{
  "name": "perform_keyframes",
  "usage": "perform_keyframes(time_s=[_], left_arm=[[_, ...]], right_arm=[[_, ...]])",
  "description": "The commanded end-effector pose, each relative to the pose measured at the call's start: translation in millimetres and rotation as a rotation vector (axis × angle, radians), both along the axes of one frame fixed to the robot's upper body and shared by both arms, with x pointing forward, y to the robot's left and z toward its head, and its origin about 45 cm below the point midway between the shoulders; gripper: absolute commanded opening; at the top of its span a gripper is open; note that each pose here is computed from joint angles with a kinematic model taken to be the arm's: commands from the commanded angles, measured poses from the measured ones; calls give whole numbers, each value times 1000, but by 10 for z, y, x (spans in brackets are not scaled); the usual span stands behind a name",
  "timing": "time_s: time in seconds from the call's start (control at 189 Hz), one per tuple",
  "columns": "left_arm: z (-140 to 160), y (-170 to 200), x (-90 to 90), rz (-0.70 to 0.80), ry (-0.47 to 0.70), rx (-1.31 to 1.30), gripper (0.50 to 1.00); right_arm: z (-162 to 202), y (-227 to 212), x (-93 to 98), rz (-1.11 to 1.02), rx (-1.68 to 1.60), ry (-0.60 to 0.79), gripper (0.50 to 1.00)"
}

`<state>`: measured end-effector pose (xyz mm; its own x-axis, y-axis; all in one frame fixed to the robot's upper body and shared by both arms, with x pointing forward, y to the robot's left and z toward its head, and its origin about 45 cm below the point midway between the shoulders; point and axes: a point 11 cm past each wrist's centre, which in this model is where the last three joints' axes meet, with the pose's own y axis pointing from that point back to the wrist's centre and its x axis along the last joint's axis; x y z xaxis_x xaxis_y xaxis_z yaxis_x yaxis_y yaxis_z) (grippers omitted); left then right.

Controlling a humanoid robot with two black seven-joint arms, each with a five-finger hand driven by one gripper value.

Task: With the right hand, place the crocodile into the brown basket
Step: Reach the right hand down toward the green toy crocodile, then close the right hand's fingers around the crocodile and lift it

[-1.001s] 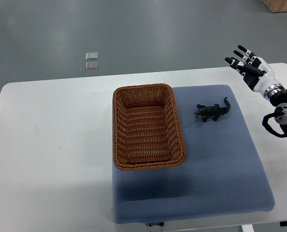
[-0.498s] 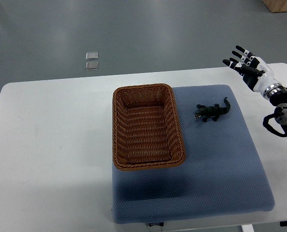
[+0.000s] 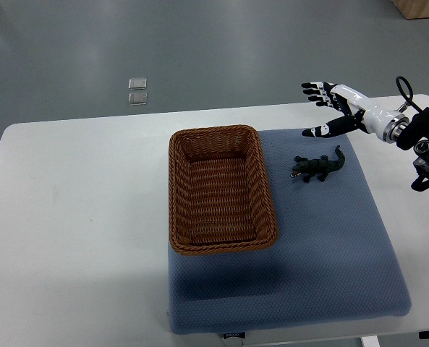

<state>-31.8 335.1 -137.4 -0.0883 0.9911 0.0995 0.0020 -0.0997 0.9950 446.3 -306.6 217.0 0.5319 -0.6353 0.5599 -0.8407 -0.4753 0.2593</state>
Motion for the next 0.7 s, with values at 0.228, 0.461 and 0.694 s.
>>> perform_keyframes(time_s=[0.228, 0.461, 0.694], left_arm=[[0, 0, 1, 0, 0, 0, 1000], [0, 0, 1, 0, 0, 0, 1000], [0, 0, 0, 0, 0, 0, 1000]], right_arm=[[-185, 29, -264, 291, -462, -33, 930], [-315, 34, -310, 327, -590, -96, 930], [-368, 44, -308, 336, -652, -149, 928]])
